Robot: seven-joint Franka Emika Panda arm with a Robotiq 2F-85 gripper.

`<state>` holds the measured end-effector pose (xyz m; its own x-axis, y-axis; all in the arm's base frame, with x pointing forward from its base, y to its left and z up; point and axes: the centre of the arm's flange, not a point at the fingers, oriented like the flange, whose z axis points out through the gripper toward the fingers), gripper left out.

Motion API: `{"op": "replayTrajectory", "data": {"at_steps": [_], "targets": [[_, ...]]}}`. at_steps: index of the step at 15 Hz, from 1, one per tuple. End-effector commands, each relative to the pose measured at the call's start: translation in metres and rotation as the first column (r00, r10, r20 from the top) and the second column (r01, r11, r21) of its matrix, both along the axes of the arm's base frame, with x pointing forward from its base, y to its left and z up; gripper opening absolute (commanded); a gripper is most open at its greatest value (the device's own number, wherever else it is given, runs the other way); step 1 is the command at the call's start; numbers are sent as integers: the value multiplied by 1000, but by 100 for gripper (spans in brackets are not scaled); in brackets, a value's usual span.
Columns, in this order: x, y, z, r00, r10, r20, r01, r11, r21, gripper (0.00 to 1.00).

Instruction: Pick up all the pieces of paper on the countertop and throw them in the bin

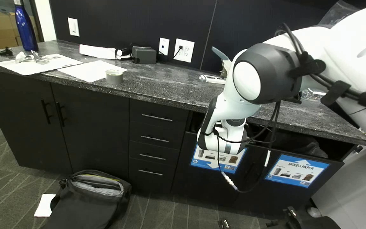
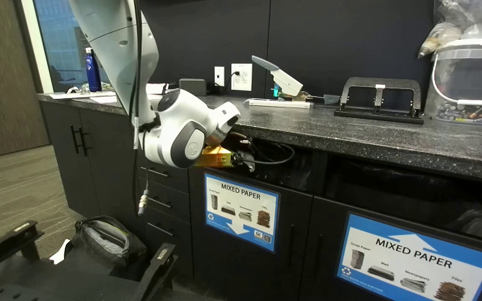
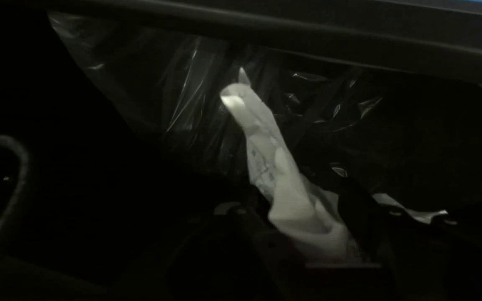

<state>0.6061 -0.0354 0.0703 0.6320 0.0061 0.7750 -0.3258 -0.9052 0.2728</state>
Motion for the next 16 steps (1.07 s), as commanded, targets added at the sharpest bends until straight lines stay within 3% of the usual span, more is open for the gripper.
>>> {"op": "replayTrajectory", "data": {"at_steps": [1,3,7,13,16], "targets": [[17,-2,4,1000,9,-9,-9,999,-36,87],[18,-2,4,996,45,-76,-46,999,-14,99],[27,0,7,956,209,-205,-187,975,124,100],[16,-3,35,848,375,-374,-278,916,288,100],[1,-4,67,785,389,-482,-258,913,316,100]]}}
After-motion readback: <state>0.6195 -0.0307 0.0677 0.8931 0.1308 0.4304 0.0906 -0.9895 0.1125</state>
